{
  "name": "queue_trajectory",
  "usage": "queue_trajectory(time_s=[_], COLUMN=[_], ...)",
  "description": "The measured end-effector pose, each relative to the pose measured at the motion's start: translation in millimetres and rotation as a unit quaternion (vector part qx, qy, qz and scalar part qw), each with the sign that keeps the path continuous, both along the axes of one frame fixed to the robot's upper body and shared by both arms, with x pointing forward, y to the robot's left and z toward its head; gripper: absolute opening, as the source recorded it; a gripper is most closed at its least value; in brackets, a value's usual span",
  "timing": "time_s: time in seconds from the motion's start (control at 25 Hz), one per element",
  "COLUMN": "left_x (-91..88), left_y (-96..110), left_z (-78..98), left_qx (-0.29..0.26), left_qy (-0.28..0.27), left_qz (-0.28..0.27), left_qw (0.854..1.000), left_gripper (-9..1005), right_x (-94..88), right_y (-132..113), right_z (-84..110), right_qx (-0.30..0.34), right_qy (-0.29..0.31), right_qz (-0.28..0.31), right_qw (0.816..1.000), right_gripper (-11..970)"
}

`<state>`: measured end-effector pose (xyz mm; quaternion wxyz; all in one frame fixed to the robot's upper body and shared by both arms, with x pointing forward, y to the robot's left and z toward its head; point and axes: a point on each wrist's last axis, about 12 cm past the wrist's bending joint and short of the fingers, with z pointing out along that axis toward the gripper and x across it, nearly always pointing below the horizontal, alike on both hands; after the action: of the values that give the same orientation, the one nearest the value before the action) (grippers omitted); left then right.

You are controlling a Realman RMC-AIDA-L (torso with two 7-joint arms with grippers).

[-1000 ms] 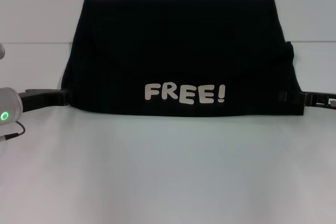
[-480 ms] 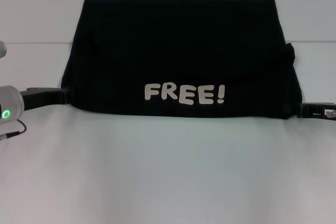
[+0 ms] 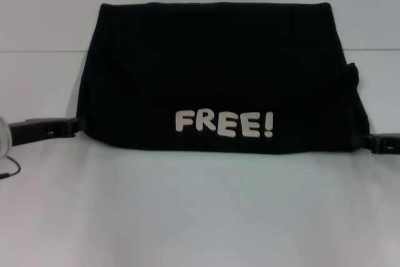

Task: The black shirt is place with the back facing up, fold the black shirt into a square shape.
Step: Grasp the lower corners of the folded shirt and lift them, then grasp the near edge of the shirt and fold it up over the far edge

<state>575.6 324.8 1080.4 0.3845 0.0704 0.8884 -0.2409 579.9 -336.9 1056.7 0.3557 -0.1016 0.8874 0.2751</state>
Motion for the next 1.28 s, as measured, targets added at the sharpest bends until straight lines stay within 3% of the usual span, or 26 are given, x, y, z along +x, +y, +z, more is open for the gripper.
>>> queue_trajectory(time_s=[0.04,0.08,0.4,0.6,0.8,1.04,1.28], left_x=[0.0,-14.4,-66.8,-92.4,-118.3,-134.5,-139.5], left_y=[0,2,18,24,26,26,29], left_z=[0.0,2.7,9.8,6.3,3.1,1.9,2.7], left_qx=[0.0,-0.024,-0.106,-0.122,-0.135,-0.151,-0.158], left_qy=[0.0,0.016,0.032,0.059,0.084,0.105,0.105], left_qz=[0.0,-0.027,-0.115,-0.159,-0.209,-0.239,-0.236], left_qw=[1.0,0.999,0.987,0.978,0.965,0.954,0.953], left_gripper=[17,17,17,17,17,18,19], right_x=[-5.3,-10.9,-74.9,-116.5,-142.0,-161.8,-186.8], right_y=[-4,-8,-41,-53,-63,-68,-73], right_z=[0.7,1.3,-1.8,-6.9,-9.4,-12.0,-15.7], right_qx=[0.004,0.008,0.051,0.076,0.089,0.097,0.107], right_qy=[-0.002,-0.005,-0.025,-0.035,-0.019,-0.013,-0.009], right_qz=[0.005,0.01,0.056,0.079,0.084,0.085,0.081], right_qw=[1.0,1.0,0.997,0.993,0.992,0.992,0.991], right_gripper=[33,32,31,31,31,31,31])
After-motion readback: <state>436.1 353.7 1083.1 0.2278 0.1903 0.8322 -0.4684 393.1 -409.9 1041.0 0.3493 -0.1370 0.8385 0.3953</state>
